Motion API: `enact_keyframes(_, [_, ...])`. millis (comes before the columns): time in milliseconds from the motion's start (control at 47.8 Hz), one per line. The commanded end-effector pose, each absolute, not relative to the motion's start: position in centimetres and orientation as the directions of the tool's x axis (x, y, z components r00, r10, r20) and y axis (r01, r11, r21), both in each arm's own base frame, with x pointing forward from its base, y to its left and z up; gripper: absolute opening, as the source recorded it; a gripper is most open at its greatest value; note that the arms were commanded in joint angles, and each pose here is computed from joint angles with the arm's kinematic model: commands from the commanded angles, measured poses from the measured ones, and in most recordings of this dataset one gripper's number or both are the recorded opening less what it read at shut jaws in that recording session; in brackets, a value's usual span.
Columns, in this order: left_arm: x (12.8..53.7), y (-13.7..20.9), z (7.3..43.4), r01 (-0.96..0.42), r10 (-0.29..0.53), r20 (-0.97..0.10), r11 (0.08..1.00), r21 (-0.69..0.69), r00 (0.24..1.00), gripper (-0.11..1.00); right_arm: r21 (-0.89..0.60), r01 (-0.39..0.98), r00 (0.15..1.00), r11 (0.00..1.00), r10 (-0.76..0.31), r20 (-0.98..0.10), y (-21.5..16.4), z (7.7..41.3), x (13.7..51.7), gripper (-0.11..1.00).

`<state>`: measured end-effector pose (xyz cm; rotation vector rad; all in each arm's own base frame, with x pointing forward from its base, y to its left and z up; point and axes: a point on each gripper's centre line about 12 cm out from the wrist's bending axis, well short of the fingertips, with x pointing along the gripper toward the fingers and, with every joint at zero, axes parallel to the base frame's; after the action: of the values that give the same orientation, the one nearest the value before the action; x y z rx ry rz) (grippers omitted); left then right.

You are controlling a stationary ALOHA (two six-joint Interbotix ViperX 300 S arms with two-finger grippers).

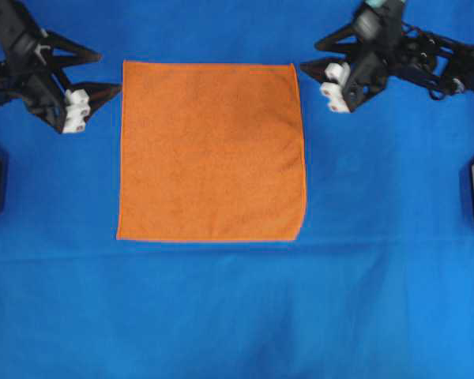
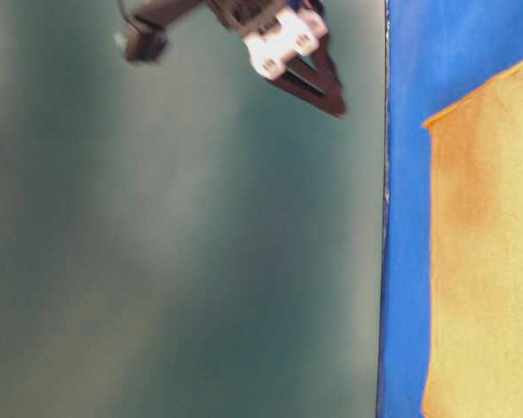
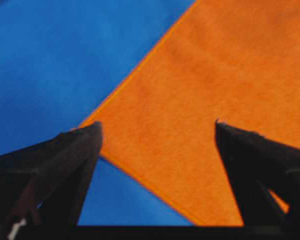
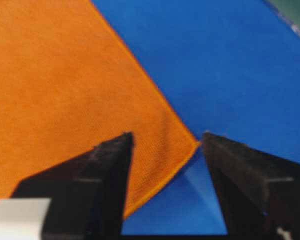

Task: Fold the orange towel.
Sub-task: 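Move both grippers to the far corners of the orange towel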

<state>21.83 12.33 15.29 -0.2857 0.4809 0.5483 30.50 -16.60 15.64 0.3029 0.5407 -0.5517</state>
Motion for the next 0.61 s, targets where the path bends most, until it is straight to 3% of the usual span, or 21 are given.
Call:
enact_keyframes(0, [22.3, 13.2, 14.7, -0.572, 0.446, -0.498, 0.81, -0.128, 0.743, 0.9, 0.127, 0.58, 0.712, 0.805, -0.426, -0.558, -17.7, 15.3, 31.4, 0.58])
enact_keyframes(586, [25.0, 17.7, 7.8, -0.644, 0.451, -0.643, 0.76, -0.088, 0.619, 0.89, 0.116, 0.611, 0.624, 0.783, -0.386, -0.68, -19.4, 8.9, 33.6, 0.58])
